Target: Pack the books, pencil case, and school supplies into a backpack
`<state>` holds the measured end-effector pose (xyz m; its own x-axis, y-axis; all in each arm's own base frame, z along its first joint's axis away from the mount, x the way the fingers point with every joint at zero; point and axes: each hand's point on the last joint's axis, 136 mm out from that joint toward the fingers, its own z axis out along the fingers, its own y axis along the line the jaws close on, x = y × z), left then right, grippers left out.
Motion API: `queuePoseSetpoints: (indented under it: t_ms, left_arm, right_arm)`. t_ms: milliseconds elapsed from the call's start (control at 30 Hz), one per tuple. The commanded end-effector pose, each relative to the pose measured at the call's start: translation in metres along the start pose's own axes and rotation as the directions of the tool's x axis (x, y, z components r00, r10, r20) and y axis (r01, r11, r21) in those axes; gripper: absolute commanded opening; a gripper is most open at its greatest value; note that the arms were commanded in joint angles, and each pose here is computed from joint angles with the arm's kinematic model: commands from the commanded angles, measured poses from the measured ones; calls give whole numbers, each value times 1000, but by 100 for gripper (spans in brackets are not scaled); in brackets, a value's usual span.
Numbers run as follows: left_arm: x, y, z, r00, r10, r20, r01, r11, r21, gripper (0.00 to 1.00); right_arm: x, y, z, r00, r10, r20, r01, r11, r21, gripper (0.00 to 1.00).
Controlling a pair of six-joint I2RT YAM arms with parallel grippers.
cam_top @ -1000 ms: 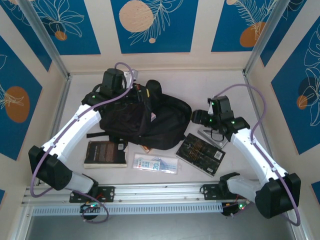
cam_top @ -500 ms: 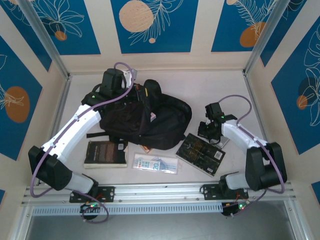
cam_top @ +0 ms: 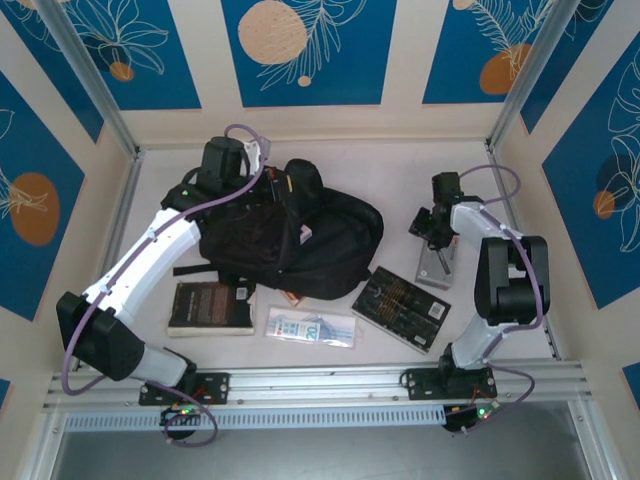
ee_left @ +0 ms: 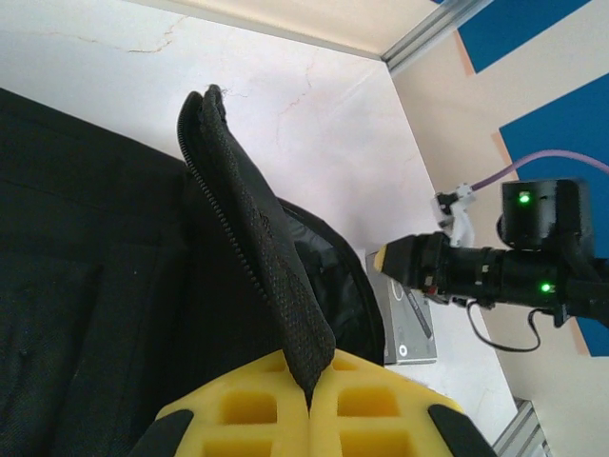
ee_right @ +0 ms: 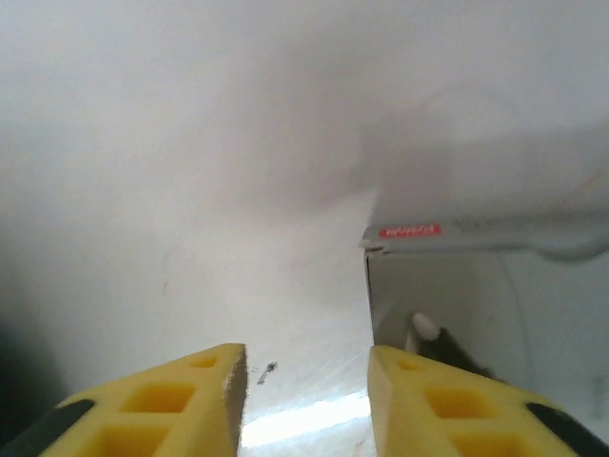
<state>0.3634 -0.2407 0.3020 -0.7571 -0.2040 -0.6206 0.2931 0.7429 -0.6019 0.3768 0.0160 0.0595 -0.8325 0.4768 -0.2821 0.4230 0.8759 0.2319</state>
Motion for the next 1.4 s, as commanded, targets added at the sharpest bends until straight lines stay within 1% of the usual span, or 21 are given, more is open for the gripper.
queuePoseSetpoints:
  t_ms: [0,33,100,133,167,200,267,333,433,500,633,700,800,1000,1100,1300,1367]
  left_arm:
    - [-6,-3,-7,1000,-17,21,16,999,37,0]
    - [-7,-3,-7,1000,-21,21,20,999,39,0]
    - [-7,-2,-6,999,-33,17,33,998,46,0]
    - [-7,-1,-5,999,-38,15,38,998,49,0]
    - [-7,0,-4,999,-47,12,46,998,49,0]
    - [-7,1,-3,999,-50,10,50,997,52,0]
    - [-7,2,-1,998,-59,4,58,997,55,0]
    - [-7,3,0,998,-66,3,66,996,56,0]
    - [-7,3,-1,998,-67,5,67,996,57,0]
    - [-7,4,-1,998,-64,8,63,997,54,0]
    - [-7,5,-1,998,-63,8,63,997,53,0]
    - [-7,4,-1,998,-67,4,67,996,57,0]
    - [-8,5,-2,997,-71,7,70,996,58,0]
    - [-9,4,-4,997,-70,14,69,996,60,0]
    - [-10,5,-4,997,-71,17,70,996,57,0]
    - [-10,5,-5,997,-70,19,69,996,58,0]
    - [-10,5,-5,997,-72,18,71,996,58,0]
  right_arm:
    - [-16,-6,-17,997,28,71,-29,1000,11,52]
    - [-18,-11,-21,995,37,91,-39,999,23,57]
    - [-17,-23,-27,990,45,134,-54,997,59,73]
    - [-15,-30,-29,988,50,145,-64,994,90,83]
    - [-12,-38,-31,986,54,155,-74,990,121,97]
    - [-10,-44,-32,986,51,160,-76,986,150,99]
    - [-5,-58,-36,984,41,174,-82,968,236,99]
    - [-1,-64,-38,983,2,181,-56,955,292,99]
    - [6,-64,-34,982,-57,181,-4,949,316,99]
    - [12,-66,-26,986,-73,149,20,944,328,99]
    - [25,-67,-11,997,-59,55,39,948,316,99]
    - [29,-62,-7,998,-56,22,48,960,277,99]
    - [35,-64,-2,1000,-22,-17,26,967,254,99]
    - [45,-55,6,997,26,-78,-14,989,149,99]
    - [48,-53,8,995,29,-96,-17,992,127,94]
    - [51,-56,7,994,69,-88,-58,990,128,79]
    - [51,-59,6,994,84,-77,-73,988,133,77]
